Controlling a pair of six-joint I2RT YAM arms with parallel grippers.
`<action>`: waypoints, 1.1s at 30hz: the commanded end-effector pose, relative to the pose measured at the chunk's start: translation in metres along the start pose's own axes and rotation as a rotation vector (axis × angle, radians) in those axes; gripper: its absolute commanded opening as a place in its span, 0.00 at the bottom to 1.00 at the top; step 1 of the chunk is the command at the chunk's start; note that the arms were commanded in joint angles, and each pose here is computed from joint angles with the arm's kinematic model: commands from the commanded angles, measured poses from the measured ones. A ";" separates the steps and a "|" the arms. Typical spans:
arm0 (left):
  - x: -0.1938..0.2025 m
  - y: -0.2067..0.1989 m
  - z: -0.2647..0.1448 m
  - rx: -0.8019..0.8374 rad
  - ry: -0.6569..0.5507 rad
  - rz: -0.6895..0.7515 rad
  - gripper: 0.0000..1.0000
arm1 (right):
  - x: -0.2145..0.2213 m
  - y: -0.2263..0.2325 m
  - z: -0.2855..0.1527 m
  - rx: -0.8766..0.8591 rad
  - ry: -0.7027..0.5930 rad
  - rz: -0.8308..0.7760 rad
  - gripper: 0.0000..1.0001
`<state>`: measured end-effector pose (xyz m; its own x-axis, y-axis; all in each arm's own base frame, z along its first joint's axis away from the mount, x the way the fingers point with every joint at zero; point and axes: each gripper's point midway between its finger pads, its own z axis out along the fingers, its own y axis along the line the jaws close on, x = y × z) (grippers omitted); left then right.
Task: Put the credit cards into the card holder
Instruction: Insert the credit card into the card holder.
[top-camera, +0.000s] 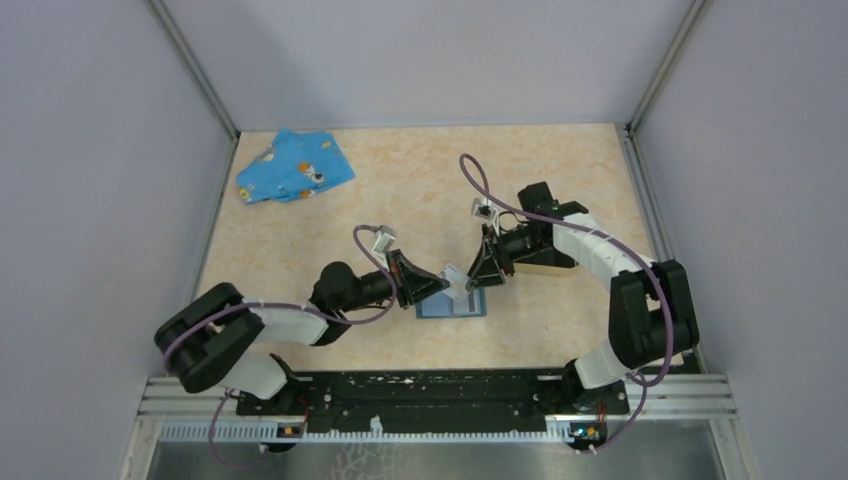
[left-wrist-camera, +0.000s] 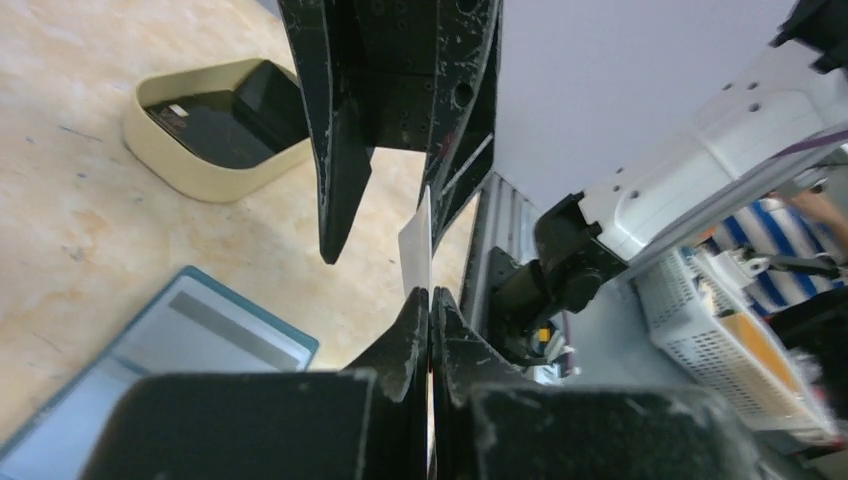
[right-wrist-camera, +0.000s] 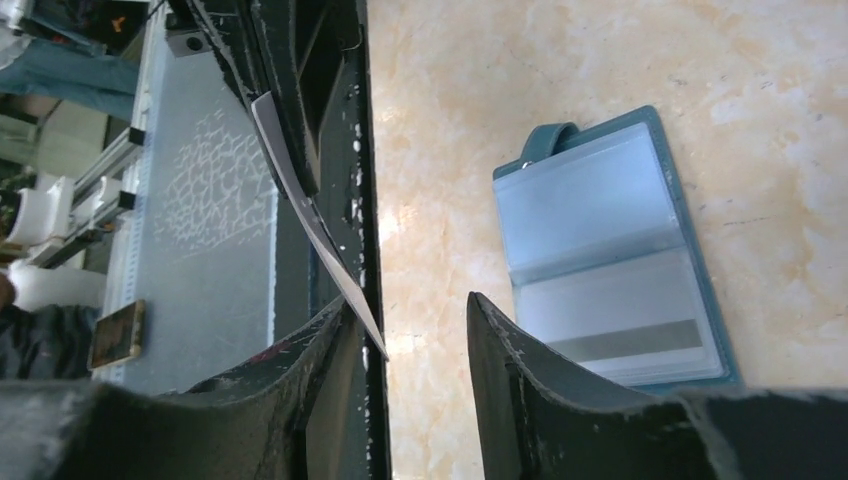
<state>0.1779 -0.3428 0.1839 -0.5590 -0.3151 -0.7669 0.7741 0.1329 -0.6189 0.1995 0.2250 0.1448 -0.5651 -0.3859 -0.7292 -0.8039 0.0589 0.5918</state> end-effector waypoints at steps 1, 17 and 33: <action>0.014 -0.002 -0.001 -0.026 0.210 0.103 0.00 | -0.020 -0.006 -0.011 0.110 0.028 -0.196 0.45; 0.022 0.032 -0.029 -0.161 0.401 0.013 0.00 | 0.008 -0.002 -0.023 0.218 0.063 -0.809 0.86; 0.034 0.058 -0.044 -0.063 0.478 -0.189 0.00 | 0.036 -0.034 -0.019 0.252 0.200 -0.772 0.84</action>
<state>0.1917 -0.2991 0.1057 -0.7824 0.0969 -0.6152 0.6164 0.2615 -0.7427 0.2037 0.1893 0.1074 0.1178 -0.5520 -0.8255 -0.9930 -0.0641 -0.0989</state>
